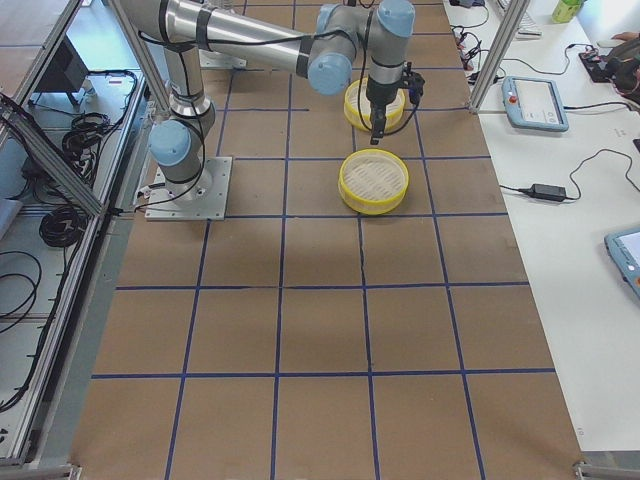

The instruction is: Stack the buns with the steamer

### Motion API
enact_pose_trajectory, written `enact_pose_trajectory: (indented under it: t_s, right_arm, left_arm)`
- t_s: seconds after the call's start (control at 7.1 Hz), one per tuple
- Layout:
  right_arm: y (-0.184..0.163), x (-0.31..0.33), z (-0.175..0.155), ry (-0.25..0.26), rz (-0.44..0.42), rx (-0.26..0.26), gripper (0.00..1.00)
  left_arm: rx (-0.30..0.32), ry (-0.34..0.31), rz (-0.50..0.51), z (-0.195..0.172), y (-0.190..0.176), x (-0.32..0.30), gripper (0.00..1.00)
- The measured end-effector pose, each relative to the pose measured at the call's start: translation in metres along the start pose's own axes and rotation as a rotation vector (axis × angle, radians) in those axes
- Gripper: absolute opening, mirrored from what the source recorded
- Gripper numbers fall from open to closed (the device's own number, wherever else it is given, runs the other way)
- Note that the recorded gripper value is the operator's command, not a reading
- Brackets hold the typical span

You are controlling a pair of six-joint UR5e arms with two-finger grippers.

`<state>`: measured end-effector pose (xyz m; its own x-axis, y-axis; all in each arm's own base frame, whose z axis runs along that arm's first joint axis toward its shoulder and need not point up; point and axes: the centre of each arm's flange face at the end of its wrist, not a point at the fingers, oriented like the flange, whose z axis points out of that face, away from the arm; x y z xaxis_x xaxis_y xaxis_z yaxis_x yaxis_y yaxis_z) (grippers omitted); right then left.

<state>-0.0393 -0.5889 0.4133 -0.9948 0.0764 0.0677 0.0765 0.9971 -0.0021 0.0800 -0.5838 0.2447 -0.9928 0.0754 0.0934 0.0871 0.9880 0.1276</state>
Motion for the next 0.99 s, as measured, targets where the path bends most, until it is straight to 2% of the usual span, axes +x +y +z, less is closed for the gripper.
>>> enact_pose_trajectory:
  t_s: [0.14,0.28,0.56,0.7,0.99]
  right_arm:
    - [-0.019,0.028,0.031,0.006,0.003,-0.001,1.0]
    - [-0.034,0.043,0.065,0.001,-0.007,-0.013,1.0]
    - [-0.041,0.047,0.12,-0.013,-0.015,-0.015,1.0]
    - [-0.036,0.044,0.142,-0.014,-0.016,-0.004,1.0]
    - [-0.03,0.038,0.175,-0.041,-0.053,-0.019,0.98]
  left_arm:
    - [0.006,-0.017,-0.005,0.015,-0.007,-0.009,0.71]
    - [0.0,-0.032,-0.008,0.027,-0.01,-0.015,0.5]
    - [-0.014,-0.037,-0.014,0.036,-0.01,-0.017,0.18]
    - [-0.017,-0.036,-0.012,0.036,-0.008,-0.016,0.09]
    - [0.003,-0.04,-0.005,0.026,-0.013,-0.015,0.09]
